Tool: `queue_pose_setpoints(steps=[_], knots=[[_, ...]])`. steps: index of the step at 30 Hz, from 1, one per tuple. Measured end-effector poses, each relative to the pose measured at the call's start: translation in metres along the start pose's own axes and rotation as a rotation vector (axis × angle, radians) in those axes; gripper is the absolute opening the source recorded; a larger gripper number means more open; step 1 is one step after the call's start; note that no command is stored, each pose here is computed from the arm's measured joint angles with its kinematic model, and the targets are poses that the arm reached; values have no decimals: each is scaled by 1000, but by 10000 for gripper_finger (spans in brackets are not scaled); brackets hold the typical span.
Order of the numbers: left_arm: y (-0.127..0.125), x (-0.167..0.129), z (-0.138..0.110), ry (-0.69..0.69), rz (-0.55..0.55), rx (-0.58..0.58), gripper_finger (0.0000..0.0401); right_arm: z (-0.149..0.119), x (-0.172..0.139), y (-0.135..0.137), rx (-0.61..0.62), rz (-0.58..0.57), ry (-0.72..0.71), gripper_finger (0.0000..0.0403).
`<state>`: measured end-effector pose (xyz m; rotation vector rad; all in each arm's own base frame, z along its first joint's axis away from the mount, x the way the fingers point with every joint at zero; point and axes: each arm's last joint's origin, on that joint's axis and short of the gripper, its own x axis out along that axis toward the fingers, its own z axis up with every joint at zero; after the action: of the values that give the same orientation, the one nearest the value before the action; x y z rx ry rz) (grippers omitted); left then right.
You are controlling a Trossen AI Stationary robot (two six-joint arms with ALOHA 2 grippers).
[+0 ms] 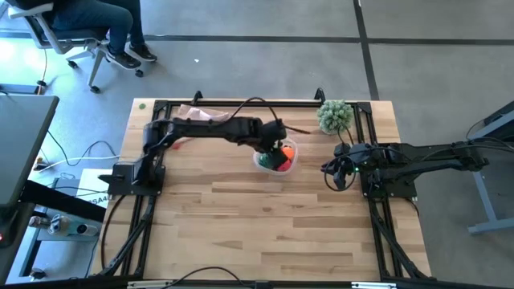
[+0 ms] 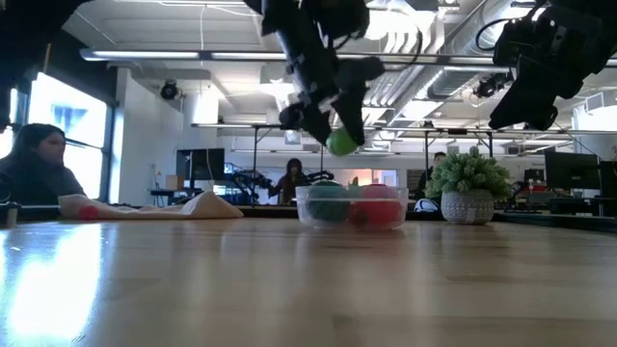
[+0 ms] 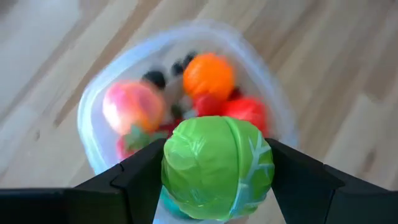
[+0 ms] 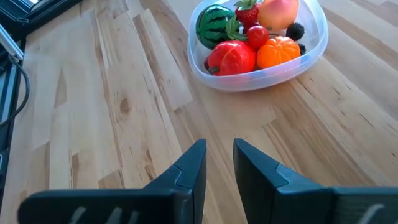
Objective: Pick and placing Produce into tupperware
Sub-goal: Put the cabbage into the transparent bin
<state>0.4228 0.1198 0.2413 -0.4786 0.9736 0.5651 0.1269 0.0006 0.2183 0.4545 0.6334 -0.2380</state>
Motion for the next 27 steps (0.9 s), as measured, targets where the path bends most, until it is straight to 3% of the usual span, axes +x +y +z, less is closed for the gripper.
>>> queue_pose_setpoints(steps=[10,18,27], knots=[[21,33,5,42,13,-55,248,0,0,0,1,1,-3,71],[21,32,8,10,9,-94,248,0,0,0,1,2,-4,71],[21,54,1,73,3,-142,248,0,0,0,1,2,-4,71]])
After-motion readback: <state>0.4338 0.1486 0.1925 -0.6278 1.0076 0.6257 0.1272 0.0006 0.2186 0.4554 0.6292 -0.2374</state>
